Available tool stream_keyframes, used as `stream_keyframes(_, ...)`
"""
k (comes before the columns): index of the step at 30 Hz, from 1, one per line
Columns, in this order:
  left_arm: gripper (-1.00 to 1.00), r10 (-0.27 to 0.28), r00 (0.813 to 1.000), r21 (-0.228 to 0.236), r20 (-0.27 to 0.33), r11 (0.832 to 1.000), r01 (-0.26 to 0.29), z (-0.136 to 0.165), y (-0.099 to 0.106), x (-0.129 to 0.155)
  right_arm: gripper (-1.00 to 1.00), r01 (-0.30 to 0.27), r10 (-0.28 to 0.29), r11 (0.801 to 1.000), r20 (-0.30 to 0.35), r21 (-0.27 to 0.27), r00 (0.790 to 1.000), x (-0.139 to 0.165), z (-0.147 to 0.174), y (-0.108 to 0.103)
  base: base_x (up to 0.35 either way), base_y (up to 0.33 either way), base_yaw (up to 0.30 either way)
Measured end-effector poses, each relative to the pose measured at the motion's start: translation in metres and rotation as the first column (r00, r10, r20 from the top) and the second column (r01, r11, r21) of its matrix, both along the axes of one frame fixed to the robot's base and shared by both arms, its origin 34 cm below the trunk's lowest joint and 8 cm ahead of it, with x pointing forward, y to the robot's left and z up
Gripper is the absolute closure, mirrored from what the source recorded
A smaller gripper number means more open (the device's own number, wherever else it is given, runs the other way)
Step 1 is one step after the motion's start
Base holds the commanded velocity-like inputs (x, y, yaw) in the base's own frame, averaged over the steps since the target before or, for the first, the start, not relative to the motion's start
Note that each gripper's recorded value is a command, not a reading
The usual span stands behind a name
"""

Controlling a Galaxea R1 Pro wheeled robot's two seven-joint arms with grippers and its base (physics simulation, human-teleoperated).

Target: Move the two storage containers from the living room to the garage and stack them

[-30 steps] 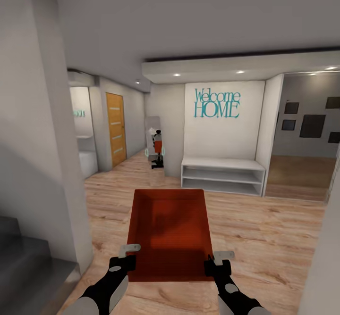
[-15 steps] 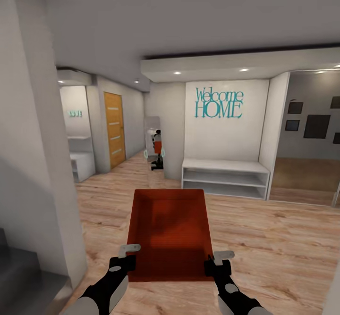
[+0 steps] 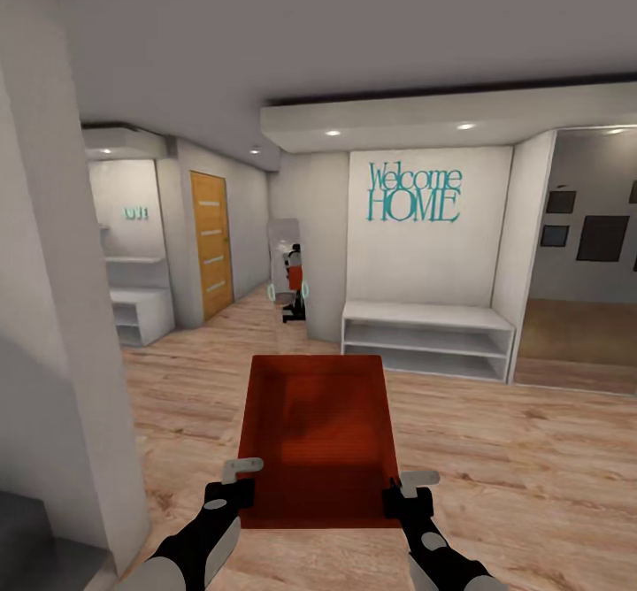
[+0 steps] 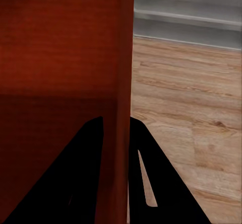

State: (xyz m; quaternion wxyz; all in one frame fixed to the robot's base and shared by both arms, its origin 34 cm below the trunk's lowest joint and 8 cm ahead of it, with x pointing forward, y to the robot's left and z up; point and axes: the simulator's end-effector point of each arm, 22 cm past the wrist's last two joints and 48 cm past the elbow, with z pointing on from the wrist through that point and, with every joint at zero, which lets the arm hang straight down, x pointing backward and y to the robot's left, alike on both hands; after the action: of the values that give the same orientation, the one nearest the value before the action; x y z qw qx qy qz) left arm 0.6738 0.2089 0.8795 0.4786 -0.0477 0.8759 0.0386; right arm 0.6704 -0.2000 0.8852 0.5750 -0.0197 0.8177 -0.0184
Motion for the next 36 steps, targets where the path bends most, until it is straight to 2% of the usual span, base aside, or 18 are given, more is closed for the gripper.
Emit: stream_keyframes(36,1.00,0.000,1.000,0.000,0.000,1.000,0.000,0.0000,0.0000,0.0000,1.00,0.000,0.000,1.000,0.000,0.000,1.000,0.0001,0.0001,0.0000,0.322,0.000,0.000)
